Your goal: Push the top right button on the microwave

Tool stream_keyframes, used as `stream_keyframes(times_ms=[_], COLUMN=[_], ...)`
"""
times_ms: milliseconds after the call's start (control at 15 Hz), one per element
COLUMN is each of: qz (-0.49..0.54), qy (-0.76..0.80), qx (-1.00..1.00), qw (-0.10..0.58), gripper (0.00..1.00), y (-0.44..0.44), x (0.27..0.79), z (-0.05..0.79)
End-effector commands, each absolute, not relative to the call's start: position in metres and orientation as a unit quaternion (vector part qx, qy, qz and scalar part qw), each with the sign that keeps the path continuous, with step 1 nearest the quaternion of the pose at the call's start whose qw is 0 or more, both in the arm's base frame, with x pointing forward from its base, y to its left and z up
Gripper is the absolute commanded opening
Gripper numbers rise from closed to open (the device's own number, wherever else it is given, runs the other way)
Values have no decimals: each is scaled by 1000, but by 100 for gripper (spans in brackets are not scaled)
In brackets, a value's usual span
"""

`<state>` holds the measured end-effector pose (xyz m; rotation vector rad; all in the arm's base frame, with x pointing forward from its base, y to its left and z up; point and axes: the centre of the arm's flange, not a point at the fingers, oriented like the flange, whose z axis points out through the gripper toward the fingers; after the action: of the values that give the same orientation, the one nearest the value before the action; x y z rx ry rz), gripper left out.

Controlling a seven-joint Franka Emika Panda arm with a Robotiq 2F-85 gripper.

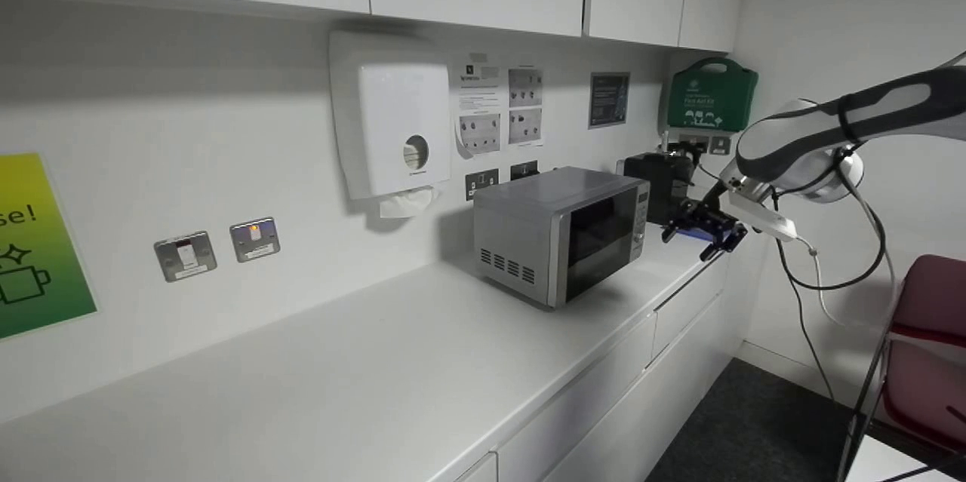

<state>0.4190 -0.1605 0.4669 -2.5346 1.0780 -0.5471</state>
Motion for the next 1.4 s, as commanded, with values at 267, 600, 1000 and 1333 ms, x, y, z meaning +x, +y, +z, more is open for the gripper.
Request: stream_keyframes(times_ms=[267, 600, 1000, 1333], qz=[-256, -255, -253, -258], qy=[490, 471, 466, 486], qx=[-806, -811, -815, -801], qw=[212, 235, 236, 235], gripper=[100, 100, 100, 100], y=[-241, -243, -242, -270], x=[417, 406, 407, 412], z=[487, 484, 481, 482])
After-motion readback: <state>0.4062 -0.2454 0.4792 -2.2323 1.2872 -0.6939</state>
